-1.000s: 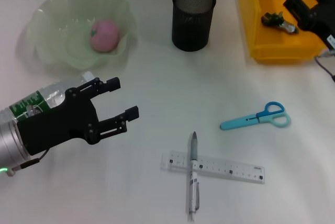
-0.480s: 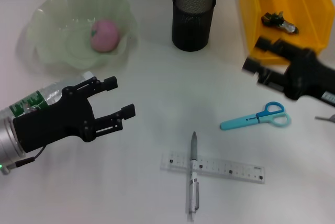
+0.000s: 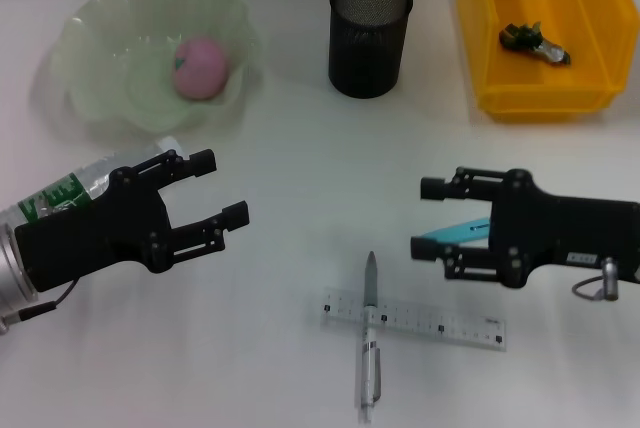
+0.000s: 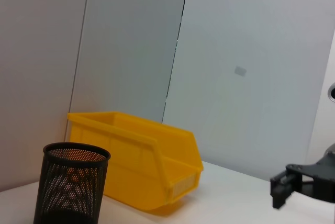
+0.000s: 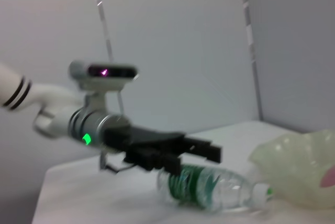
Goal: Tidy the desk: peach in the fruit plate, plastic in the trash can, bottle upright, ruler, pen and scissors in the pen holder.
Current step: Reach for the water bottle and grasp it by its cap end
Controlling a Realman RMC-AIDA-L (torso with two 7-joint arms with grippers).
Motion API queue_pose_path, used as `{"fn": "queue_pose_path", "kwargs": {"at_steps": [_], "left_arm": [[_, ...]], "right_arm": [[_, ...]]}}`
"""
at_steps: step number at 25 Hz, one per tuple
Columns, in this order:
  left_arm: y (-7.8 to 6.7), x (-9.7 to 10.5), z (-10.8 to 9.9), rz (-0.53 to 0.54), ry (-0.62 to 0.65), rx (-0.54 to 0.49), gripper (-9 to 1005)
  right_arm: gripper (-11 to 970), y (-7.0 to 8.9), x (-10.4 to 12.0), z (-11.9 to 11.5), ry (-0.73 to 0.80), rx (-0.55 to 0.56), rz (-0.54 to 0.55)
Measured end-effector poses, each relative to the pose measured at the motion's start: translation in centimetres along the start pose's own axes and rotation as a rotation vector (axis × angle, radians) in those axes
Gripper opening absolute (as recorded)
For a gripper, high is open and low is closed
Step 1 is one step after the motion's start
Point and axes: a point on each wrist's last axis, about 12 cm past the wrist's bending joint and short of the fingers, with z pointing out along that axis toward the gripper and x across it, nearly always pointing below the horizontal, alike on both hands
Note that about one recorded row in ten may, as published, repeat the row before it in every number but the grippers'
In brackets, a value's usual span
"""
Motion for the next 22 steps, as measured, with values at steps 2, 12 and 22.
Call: {"fn": "queue_pose_path", "kwargs": {"at_steps": [2, 12, 22], "left_arm": [[0.0, 0.0, 0.0, 0.001, 0.000, 0.001, 798], [-0.1, 0.1, -0.1, -0.003, 0.004, -0.001, 797], [1.6, -2.0, 0.0, -0.070, 0.017, -0.009, 797]], "right_arm": [[687, 0.1, 0.1, 0.2, 0.010, -0.010, -0.006], [688, 0.1, 0.2, 0.5, 0.035, -0.009, -0.016], [687, 0.0, 0.5, 1.0, 0.048, 0.005, -0.015]]}}
